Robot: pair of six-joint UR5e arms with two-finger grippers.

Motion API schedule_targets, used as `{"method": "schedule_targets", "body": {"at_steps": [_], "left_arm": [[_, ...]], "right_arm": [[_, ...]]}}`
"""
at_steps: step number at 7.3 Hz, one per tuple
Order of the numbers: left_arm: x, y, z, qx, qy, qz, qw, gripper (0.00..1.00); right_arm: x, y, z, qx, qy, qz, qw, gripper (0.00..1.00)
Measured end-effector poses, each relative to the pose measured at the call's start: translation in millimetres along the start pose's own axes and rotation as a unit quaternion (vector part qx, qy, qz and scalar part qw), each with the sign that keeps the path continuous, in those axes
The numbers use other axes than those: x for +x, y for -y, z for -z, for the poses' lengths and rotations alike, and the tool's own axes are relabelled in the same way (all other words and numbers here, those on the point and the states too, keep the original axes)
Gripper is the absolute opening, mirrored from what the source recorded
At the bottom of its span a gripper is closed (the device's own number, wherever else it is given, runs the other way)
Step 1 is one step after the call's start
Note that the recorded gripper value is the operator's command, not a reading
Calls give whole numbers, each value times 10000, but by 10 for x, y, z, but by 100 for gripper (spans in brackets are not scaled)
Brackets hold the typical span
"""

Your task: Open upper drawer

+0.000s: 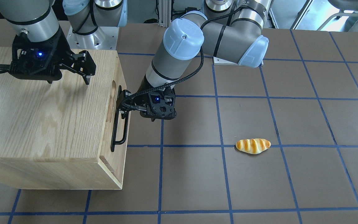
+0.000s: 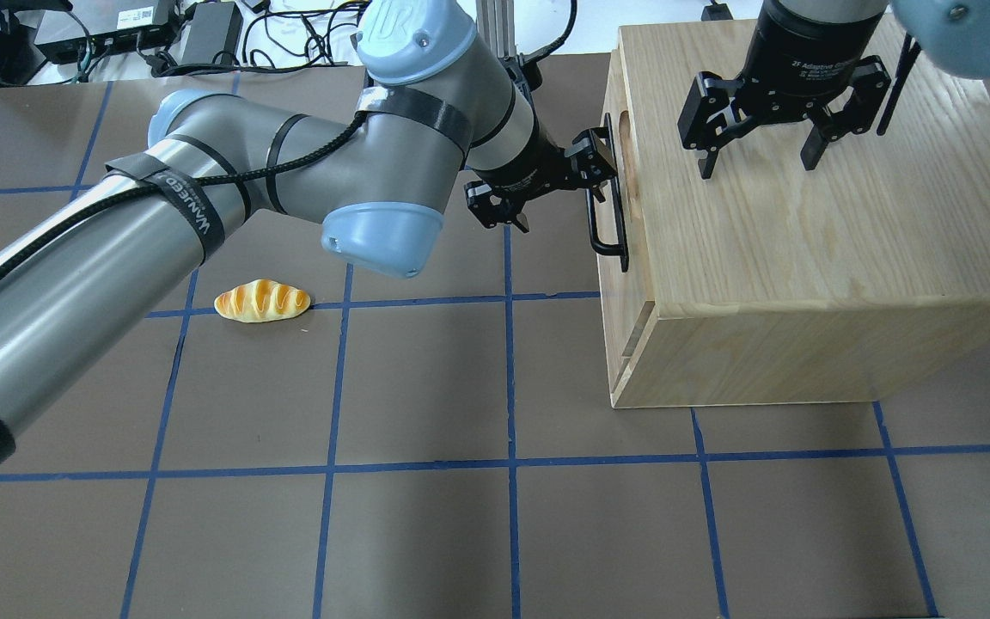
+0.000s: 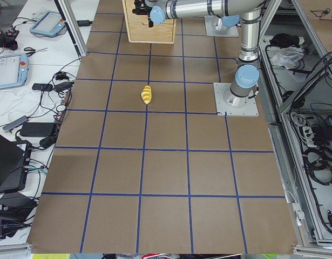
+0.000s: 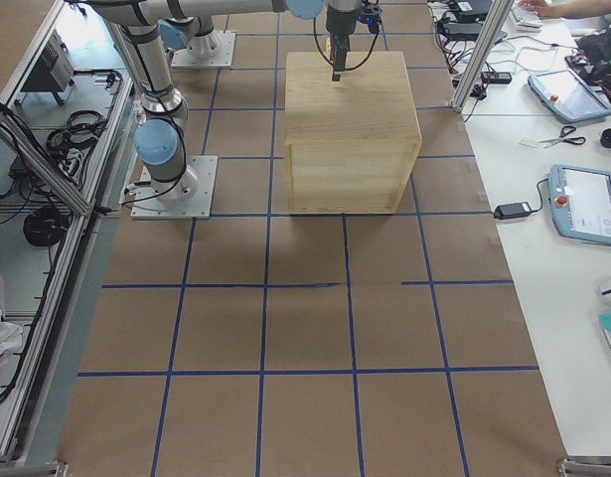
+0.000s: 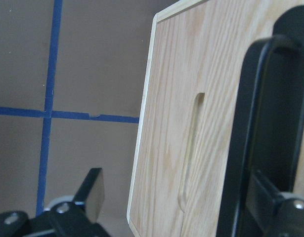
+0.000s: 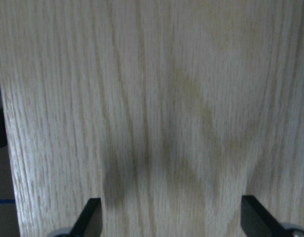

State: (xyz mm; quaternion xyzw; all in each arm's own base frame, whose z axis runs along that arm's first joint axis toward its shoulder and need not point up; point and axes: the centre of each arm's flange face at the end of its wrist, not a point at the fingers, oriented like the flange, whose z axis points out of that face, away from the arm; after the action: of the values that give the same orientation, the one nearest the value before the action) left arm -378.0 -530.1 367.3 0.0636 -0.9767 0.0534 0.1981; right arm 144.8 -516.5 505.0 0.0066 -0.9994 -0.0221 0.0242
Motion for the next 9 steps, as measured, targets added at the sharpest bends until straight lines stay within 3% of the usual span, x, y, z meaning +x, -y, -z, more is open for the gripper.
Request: {"method": "schedule_targets", "body": {"at_steps": [9], "left_arm": [[-405,141,222,-80,285,-538,9981,100]], "right_arm": [[0,0,-2,-2,0,1,10000,100]]}}
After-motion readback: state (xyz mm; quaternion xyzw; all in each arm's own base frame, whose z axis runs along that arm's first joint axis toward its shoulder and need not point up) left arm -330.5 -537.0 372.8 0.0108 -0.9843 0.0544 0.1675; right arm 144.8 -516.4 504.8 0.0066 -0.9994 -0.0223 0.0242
